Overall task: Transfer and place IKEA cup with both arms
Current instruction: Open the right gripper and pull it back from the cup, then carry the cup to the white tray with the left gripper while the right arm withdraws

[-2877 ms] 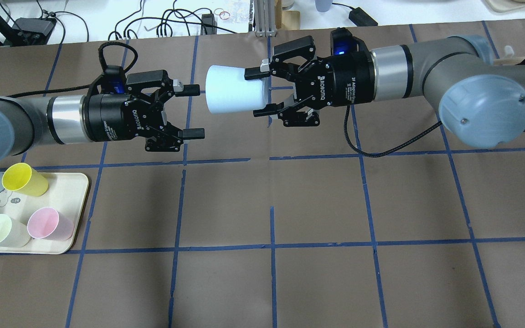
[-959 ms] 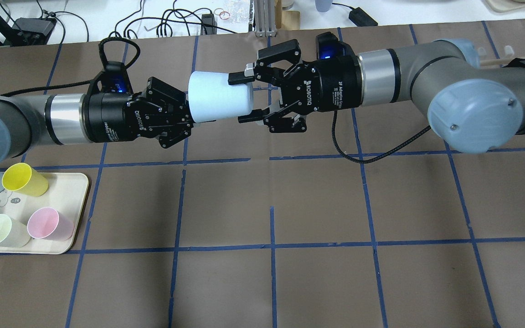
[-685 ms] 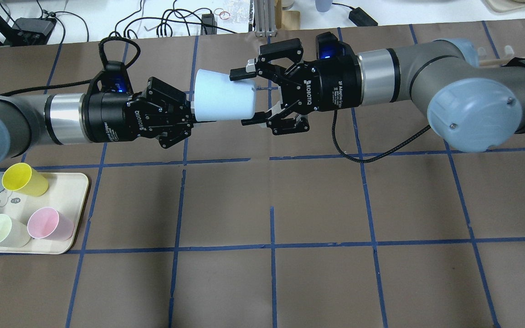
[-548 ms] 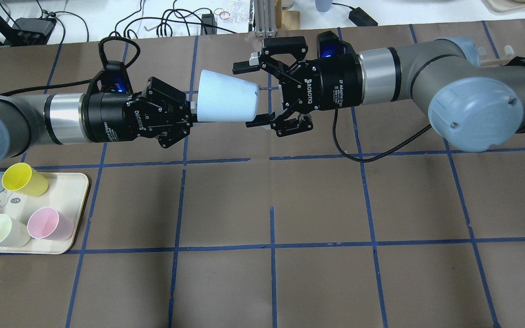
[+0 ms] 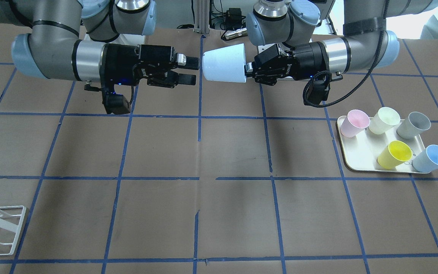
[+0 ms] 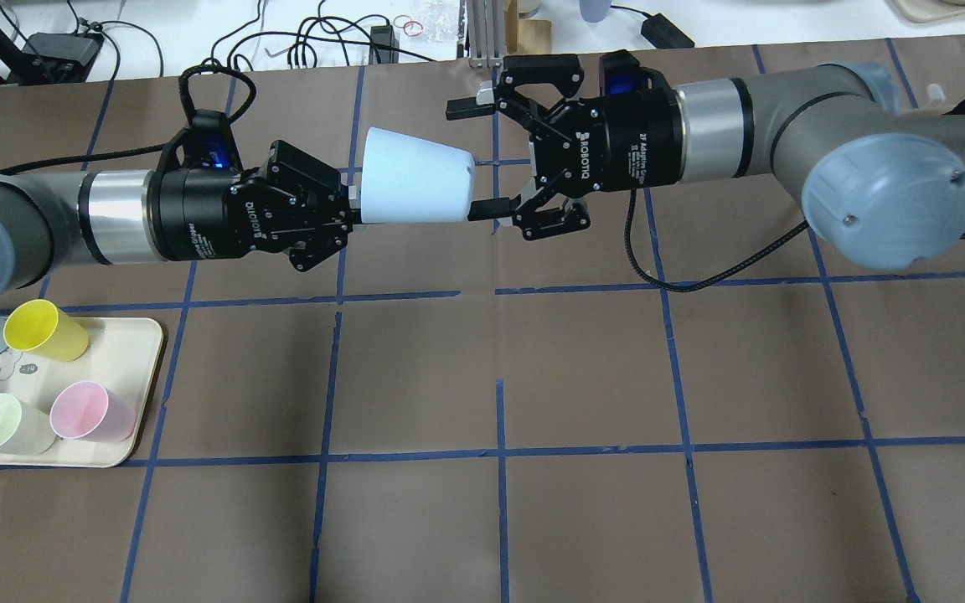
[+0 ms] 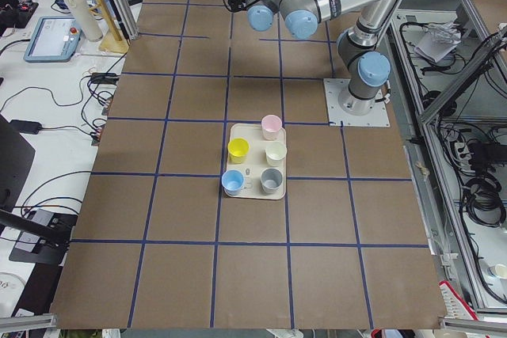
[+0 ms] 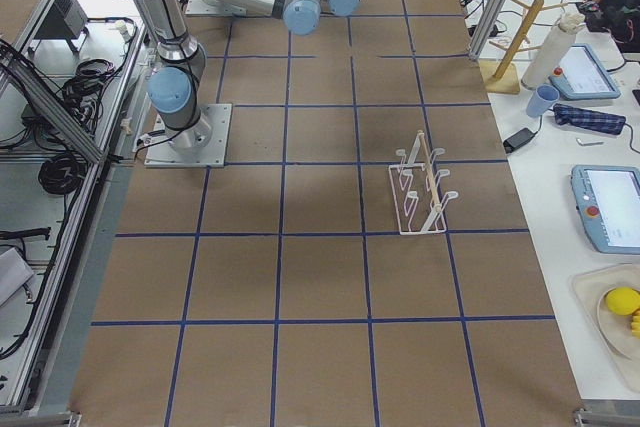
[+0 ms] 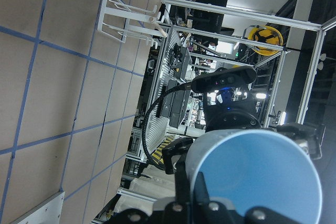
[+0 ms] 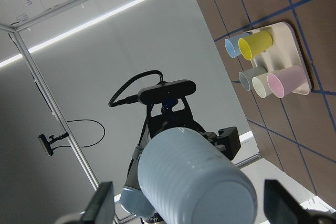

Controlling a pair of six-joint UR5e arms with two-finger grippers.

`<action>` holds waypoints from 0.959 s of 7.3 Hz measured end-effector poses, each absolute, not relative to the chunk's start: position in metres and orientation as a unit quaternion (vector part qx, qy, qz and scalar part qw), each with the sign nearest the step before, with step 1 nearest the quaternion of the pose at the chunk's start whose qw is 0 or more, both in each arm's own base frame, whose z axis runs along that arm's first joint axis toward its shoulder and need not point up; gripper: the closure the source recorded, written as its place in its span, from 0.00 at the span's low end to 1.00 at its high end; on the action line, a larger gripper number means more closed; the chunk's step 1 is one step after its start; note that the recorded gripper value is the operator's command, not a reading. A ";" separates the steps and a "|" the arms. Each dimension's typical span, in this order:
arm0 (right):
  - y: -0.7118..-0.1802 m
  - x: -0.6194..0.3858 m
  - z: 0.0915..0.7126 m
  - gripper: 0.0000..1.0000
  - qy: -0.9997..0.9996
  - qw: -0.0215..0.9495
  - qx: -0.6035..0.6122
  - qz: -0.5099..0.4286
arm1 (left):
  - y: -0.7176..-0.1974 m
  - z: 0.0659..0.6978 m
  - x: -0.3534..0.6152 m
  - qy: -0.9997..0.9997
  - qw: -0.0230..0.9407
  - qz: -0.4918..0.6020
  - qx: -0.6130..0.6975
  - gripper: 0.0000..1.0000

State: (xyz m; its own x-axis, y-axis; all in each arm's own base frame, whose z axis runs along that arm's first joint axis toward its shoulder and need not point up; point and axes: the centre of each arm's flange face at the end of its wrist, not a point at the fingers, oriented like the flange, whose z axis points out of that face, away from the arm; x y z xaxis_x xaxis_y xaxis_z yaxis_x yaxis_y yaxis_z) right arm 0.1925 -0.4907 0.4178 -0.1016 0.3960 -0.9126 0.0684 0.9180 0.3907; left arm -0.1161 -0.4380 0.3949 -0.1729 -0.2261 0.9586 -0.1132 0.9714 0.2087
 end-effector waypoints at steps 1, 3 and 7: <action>-0.498 0.167 0.417 0.00 0.748 0.632 0.169 0.113 | -0.433 0.396 -0.111 -0.785 0.610 -0.053 0.095 1.00; -0.505 0.138 0.427 0.00 0.792 0.572 0.183 0.109 | -0.427 0.398 -0.085 -0.828 0.553 -0.060 0.069 1.00; -0.457 0.105 0.473 0.00 0.938 0.284 0.181 0.083 | -0.438 0.388 -0.007 -0.959 0.280 -0.034 -0.007 1.00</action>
State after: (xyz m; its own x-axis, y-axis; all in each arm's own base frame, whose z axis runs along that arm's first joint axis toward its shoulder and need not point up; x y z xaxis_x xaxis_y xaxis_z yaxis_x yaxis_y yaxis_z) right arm 0.1051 -0.4567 0.4728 -0.7737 0.3858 -0.5025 0.2920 0.9211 0.2575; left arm -0.0067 -0.4381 0.3878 -0.8432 -0.0051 0.5375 0.0332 0.9976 0.0614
